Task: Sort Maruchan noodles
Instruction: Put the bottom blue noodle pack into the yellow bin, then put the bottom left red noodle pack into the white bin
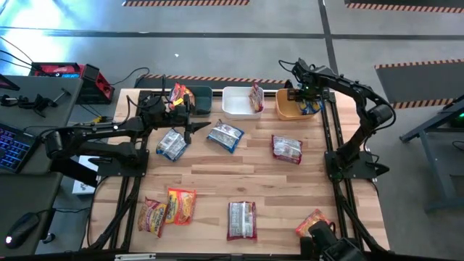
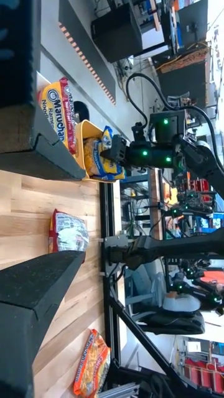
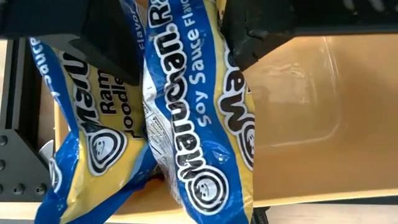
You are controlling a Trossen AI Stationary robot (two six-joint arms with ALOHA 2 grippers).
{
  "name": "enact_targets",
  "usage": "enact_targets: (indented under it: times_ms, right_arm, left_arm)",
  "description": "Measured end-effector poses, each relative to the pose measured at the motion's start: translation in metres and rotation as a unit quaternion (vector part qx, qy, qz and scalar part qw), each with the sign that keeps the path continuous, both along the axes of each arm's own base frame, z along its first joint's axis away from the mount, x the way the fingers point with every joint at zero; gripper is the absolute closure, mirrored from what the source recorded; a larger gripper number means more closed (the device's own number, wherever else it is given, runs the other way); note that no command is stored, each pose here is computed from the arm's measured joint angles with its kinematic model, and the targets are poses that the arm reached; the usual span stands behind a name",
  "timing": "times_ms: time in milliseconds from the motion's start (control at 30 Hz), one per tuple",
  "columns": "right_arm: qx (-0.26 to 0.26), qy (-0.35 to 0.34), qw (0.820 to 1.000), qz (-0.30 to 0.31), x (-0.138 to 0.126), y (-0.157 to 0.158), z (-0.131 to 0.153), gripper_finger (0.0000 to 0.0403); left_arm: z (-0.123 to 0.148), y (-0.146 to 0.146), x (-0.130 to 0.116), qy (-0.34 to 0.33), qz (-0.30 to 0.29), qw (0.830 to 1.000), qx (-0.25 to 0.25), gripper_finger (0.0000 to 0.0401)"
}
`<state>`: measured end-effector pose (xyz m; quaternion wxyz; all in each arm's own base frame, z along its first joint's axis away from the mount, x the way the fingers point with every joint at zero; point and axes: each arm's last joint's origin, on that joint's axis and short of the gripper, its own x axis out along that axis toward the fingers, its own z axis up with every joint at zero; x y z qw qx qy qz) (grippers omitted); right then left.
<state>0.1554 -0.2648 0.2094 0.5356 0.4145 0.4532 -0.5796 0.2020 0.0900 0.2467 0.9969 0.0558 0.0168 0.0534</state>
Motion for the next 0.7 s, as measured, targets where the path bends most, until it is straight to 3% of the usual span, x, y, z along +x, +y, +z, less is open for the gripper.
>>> enact_targets:
  times_ms: [267,700]
  right_arm:
    - [-0.012,0.064,0.998,-0.012,-0.003,-0.002,0.021,0.0210]
    - [-0.024,0.060,0.998,0.002,0.006,0.001,0.023,0.0210]
  left_arm:
    - [0.000,0.000,0.000,0.000,0.000,1.000,0.000,0.0220]
    - [0.000,0.000,0.000,0.000,0.000,1.000,-0.005,0.0220]
